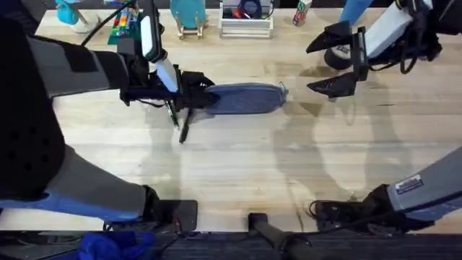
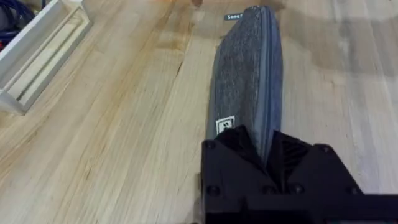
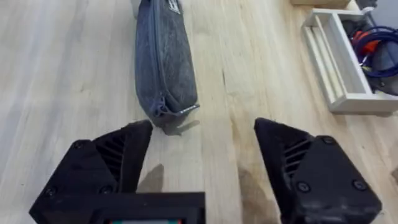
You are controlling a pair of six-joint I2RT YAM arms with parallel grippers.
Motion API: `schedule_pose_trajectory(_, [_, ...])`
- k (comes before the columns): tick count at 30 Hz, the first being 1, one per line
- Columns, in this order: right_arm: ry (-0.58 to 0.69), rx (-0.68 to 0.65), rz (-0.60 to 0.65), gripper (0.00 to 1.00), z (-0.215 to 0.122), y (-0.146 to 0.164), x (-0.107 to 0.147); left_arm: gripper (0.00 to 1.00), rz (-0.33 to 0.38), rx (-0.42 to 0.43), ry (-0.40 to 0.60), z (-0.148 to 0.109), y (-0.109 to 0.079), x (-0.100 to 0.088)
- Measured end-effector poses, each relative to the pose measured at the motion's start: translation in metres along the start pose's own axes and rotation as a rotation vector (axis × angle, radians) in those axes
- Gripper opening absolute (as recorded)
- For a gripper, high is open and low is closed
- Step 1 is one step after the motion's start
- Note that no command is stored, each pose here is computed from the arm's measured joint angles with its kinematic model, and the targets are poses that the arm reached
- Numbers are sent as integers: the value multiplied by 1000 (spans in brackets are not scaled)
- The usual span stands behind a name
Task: Unzip the bag, pick up the pens from the table one at a time and place them inside, then zip the bag closed.
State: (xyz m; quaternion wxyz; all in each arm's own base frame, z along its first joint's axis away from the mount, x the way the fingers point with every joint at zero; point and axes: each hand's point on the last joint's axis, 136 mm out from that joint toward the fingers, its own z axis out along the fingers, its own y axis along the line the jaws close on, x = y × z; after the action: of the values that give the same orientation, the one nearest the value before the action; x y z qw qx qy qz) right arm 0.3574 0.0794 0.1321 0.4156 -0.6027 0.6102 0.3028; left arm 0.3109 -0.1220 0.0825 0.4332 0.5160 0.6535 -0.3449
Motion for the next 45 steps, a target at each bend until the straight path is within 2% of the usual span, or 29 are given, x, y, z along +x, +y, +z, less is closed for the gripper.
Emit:
schedule_pose_trajectory(16, [-39, -103, 15, 995, 18, 20, 16, 42, 0, 0, 0, 0, 0, 0])
schedule_pose_trajectory(29, [-48, -163, -22, 995, 37, 29, 7, 65, 0, 0, 0, 0, 0, 0])
schedule_pose_trajectory(45, [73, -279, -109, 996, 60, 46, 16, 67, 0, 0, 0, 0, 0, 0])
